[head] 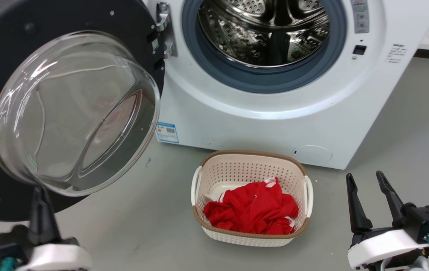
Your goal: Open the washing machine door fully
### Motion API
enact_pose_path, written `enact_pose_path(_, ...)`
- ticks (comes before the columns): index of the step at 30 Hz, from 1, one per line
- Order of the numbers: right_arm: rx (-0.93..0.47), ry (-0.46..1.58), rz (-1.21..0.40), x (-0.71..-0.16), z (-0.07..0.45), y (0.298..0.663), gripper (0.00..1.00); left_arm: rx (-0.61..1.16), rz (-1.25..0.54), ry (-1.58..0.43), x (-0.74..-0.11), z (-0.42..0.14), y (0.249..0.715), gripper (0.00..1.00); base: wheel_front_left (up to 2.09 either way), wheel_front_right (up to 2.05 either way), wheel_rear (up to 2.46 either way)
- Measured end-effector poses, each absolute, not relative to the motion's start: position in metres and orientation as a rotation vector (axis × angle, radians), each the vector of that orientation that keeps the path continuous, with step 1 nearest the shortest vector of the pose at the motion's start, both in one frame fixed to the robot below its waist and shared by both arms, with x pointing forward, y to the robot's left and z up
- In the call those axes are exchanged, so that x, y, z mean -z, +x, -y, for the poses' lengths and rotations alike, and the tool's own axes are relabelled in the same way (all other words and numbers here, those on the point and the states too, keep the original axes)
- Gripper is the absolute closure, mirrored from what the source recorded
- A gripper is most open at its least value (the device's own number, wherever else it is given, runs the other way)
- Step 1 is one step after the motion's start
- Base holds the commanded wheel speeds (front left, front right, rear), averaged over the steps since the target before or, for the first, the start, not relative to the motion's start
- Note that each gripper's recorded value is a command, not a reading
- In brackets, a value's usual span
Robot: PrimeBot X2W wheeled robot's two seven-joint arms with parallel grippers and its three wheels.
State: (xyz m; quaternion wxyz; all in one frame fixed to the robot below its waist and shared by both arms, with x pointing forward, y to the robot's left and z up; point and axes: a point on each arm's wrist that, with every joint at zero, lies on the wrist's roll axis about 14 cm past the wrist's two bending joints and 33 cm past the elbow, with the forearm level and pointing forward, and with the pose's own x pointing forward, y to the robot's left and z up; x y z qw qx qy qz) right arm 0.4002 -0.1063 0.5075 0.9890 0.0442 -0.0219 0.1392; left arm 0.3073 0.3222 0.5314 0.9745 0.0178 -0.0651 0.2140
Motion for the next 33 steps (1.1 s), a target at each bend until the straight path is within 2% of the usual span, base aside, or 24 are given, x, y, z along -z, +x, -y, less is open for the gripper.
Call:
enact_pose_path(2,-0.269,0.085,0.053,-0.511,0.110,0.397,0.00,-0.404,0.128,0.002,-0.527,-0.307,0.308,0.53,0.00,0.00,0.00)
enact_pose_path(3,-0.267,0.082,0.058,-0.512,0.111,0.396,0.00,-0.385,0.130,-0.011,-0.527,-0.300,0.310,0.00,0.00,0.00,0.00)
enact_pose_path(18,-0.134,0.046,0.159,-0.546,0.159,0.376,0.00,-0.039,0.261,-0.003,-0.567,-0.193,0.373,0.00,0.00,0.00,0.00)
enact_pose_path(25,-0.085,0.045,0.153,-0.544,0.175,0.362,0.00,0.020,0.245,-0.011,-0.562,-0.172,0.384,0.00,0.00,0.00,0.00)
enact_pose_path(33,-0.096,0.067,0.103,-0.528,0.170,0.356,0.00,-0.001,0.190,-0.014,-0.543,-0.173,0.380,0.00,0.00,0.00,0.00)
